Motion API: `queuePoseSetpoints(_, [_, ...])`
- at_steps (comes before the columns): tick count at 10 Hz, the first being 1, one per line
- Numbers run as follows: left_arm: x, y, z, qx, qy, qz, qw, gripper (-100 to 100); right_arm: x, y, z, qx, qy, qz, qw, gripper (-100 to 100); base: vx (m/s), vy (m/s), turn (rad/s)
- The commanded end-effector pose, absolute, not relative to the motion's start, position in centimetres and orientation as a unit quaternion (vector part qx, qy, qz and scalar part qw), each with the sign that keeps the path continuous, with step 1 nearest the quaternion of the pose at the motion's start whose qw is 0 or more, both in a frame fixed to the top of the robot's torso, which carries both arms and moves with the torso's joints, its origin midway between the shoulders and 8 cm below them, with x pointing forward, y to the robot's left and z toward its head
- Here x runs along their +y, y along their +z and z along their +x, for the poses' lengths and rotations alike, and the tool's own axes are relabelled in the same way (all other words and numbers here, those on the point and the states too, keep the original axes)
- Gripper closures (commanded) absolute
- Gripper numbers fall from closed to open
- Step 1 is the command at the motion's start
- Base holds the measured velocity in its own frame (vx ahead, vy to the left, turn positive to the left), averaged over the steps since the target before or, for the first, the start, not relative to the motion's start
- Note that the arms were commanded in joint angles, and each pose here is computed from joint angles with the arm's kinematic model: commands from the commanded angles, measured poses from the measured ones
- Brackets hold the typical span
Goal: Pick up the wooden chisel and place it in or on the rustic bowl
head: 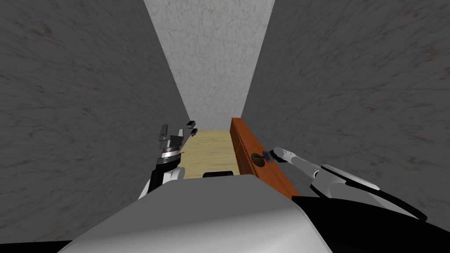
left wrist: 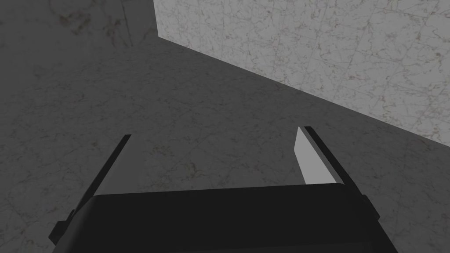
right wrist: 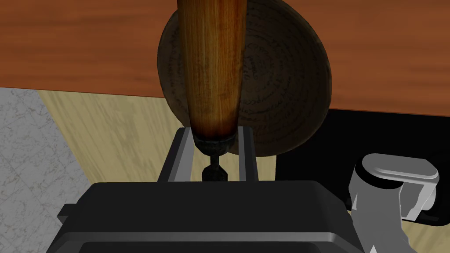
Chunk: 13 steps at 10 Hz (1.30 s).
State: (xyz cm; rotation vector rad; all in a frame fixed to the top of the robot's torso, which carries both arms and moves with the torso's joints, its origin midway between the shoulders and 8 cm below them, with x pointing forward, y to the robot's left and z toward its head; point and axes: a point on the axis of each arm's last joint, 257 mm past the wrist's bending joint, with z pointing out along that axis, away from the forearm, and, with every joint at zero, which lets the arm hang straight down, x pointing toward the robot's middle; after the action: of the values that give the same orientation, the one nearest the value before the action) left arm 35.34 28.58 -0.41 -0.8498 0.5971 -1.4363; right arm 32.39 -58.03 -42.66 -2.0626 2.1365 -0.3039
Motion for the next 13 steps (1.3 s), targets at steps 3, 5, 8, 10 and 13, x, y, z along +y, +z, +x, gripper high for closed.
queuePoseSetpoints(3, [28.6,-0.4,35.3,0.261,-0.628,-0.371,0.632,0,-58.0,-42.6,32.5,0.714,-0.101,-0.688,0.079,-100,0.012,-0.004,0.009])
queuePoseSetpoints(5, [28.6,-0.4,35.3,0.261,-0.628,-0.371,0.632,0,-58.0,-42.6,32.5,0.714,-0.101,-0.688,0.079,-100,0.0,0.0,0.0])
queuePoseSetpoints(8, [28.6,-0.4,35.3,0.261,-0.628,-0.371,0.632,0,-58.3,-42.1,32.5,0.709,-0.1,-0.693,0.079,-100,0.009,0.006,-0.033])
queuePoseSetpoints(10, [28.6,-0.4,35.3,0.261,-0.628,-0.371,0.632,0,-59.0,-41.0,32.6,0.699,-0.099,-0.704,0.079,-100,0.087,0.074,-0.169])
queuePoseSetpoints(13, [28.6,-0.4,35.3,0.261,-0.628,-0.371,0.632,0,-59.6,-39.9,32.7,0.688,-0.098,-0.715,0.08,-100,0.084,0.081,-0.12])
